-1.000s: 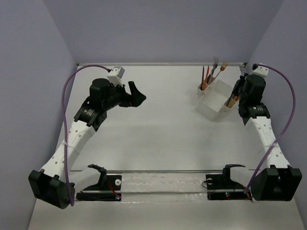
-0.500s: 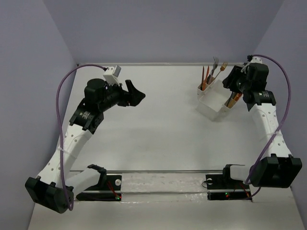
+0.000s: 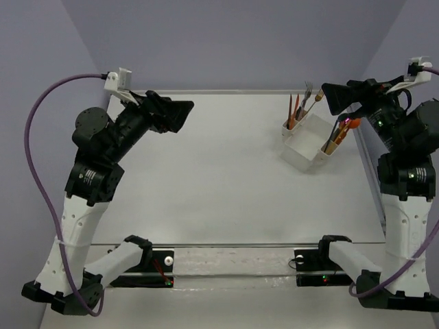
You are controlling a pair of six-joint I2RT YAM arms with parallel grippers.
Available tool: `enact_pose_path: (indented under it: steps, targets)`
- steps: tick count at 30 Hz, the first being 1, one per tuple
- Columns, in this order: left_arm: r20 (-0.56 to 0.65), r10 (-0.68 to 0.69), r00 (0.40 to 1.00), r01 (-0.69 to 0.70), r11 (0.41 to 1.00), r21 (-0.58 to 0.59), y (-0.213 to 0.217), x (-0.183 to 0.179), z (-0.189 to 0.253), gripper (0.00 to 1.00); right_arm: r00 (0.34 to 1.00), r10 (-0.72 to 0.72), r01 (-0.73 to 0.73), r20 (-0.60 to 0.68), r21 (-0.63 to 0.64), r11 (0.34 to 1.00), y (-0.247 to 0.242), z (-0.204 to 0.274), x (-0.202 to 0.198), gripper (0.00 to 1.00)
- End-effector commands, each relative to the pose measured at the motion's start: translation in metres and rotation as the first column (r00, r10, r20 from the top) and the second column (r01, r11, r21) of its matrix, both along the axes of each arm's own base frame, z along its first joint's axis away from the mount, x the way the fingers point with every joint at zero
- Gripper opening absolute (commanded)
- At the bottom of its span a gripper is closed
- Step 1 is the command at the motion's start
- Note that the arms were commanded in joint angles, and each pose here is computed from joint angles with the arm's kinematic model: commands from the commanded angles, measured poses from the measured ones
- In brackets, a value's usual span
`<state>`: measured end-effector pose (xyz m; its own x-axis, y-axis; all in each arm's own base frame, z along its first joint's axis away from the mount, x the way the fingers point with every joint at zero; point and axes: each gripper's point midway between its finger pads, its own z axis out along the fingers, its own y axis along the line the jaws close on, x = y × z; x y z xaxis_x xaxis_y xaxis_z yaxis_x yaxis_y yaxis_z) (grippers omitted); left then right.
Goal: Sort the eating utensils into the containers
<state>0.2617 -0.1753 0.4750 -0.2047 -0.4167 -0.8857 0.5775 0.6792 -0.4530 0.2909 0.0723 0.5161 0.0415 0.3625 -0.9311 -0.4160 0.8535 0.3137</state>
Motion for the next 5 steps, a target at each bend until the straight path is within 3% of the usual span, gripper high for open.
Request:
enact_pose_path:
  steps: [1, 5]
  targets:
    - [0.133, 0.067, 0.989, -0.057, 0.996, -0.073, 0.015, -0.010, 0.046, 0.99, 0.990, 0.091, -0.092, 0.105, 0.010, 0.996, 0.015, 0.027, -0.018, 1.00]
    - [0.075, 0.050, 0.996, -0.044, 0.995, -0.085, 0.009, -0.002, 0.012, 0.99, 0.993, 0.109, -0.110, 0.042, 0.037, 0.993, 0.017, 0.004, -0.008, 1.00]
